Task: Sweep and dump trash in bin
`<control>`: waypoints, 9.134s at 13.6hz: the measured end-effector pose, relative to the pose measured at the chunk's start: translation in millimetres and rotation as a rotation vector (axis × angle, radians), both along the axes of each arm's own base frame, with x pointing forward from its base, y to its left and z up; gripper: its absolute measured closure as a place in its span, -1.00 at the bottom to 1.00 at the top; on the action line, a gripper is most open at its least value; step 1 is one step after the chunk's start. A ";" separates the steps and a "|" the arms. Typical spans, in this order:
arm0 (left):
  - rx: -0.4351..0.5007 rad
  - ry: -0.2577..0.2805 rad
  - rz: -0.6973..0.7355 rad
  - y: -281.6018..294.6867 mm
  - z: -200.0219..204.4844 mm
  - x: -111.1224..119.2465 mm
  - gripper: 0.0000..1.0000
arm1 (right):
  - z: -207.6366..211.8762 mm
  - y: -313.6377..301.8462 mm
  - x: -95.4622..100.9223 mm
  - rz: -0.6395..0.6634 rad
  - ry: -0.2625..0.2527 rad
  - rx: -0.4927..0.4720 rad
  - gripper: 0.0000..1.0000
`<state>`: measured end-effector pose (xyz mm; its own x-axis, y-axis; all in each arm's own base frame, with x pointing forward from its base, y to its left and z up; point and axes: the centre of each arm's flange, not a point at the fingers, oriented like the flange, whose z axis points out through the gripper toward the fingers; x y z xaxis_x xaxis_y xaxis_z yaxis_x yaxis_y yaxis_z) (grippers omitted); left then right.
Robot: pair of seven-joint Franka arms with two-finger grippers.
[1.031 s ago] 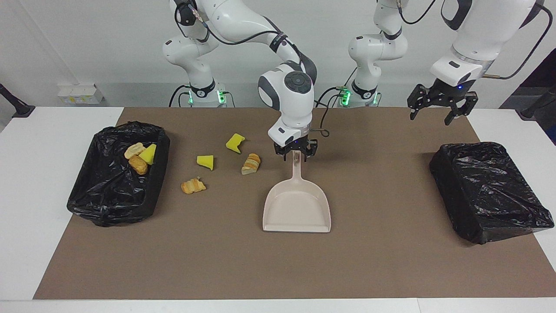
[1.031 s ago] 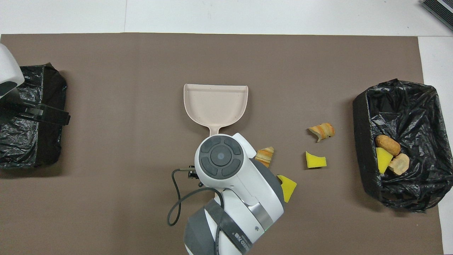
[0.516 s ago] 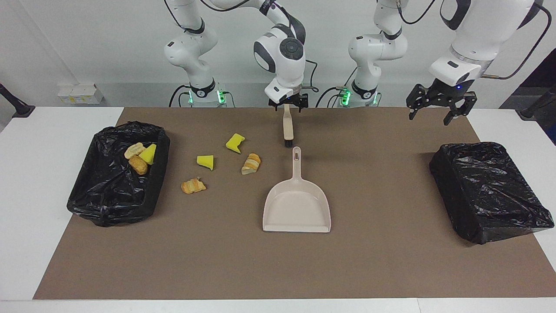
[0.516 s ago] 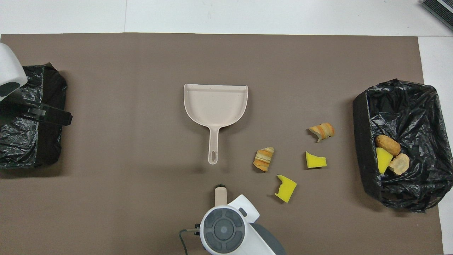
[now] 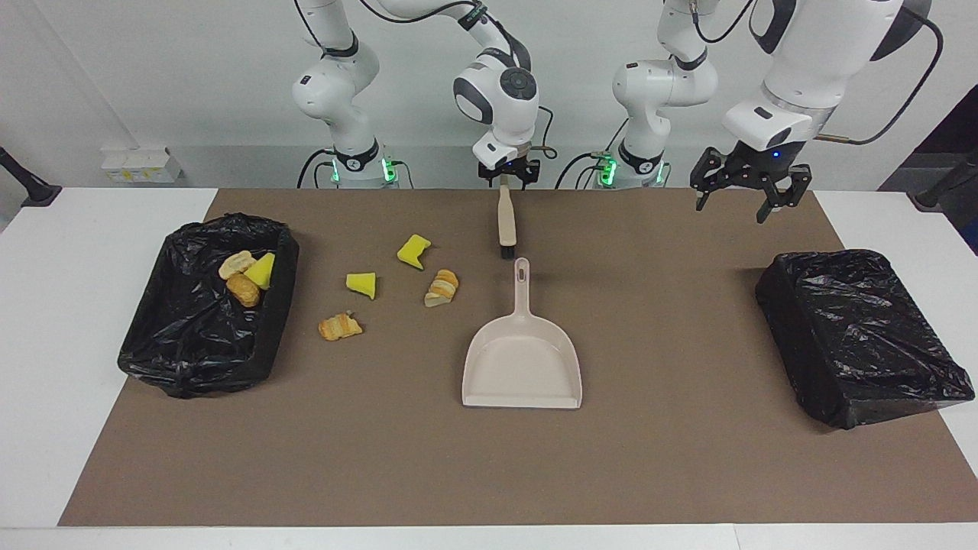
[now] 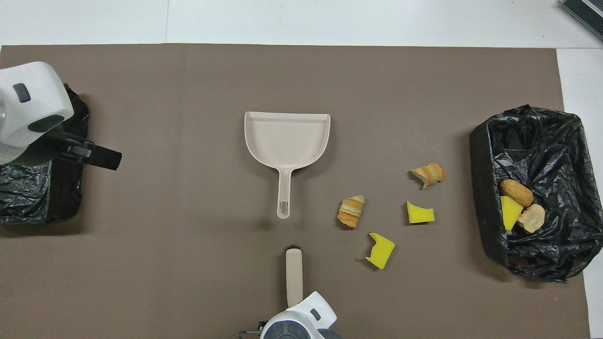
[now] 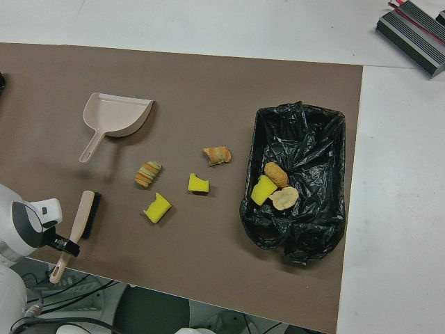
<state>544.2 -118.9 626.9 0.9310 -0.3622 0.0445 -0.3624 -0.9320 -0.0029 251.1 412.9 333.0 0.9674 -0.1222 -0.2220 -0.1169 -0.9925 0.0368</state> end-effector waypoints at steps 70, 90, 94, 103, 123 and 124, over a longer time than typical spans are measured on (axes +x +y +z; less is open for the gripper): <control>0.306 0.123 -1.172 -202.7 -260.9 -84.8 0.36 | 1.7 -294.9 137.7 0.159 0.031 -0.028 0.49; 0.327 0.151 -1.220 -200.9 -267.0 -89.7 0.36 | 45.3 -100.3 180.6 0.044 0.153 0.374 0.49; 0.328 0.159 -1.218 -199.5 -267.5 -89.7 0.36 | 85.5 -157.7 177.2 0.079 0.183 0.249 0.49; 0.343 0.178 -1.265 -214.7 -264.6 -112.7 0.36 | 40.8 -248.9 76.7 0.030 0.248 -0.012 0.49; 0.342 0.164 -1.277 -214.5 -266.3 -120.4 0.36 | 4.5 -66.1 114.6 0.238 0.224 0.232 0.49; 0.339 0.154 -1.278 -214.3 -266.9 -119.5 0.36 | 3.7 -70.8 114.2 0.235 0.252 0.224 0.49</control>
<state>424.7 -333.2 360.1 -0.0825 -0.9518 -0.2953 -0.9939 0.1003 -0.0457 365.3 342.1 336.8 0.8753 0.1734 -0.4514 0.0987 -0.9779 -0.1844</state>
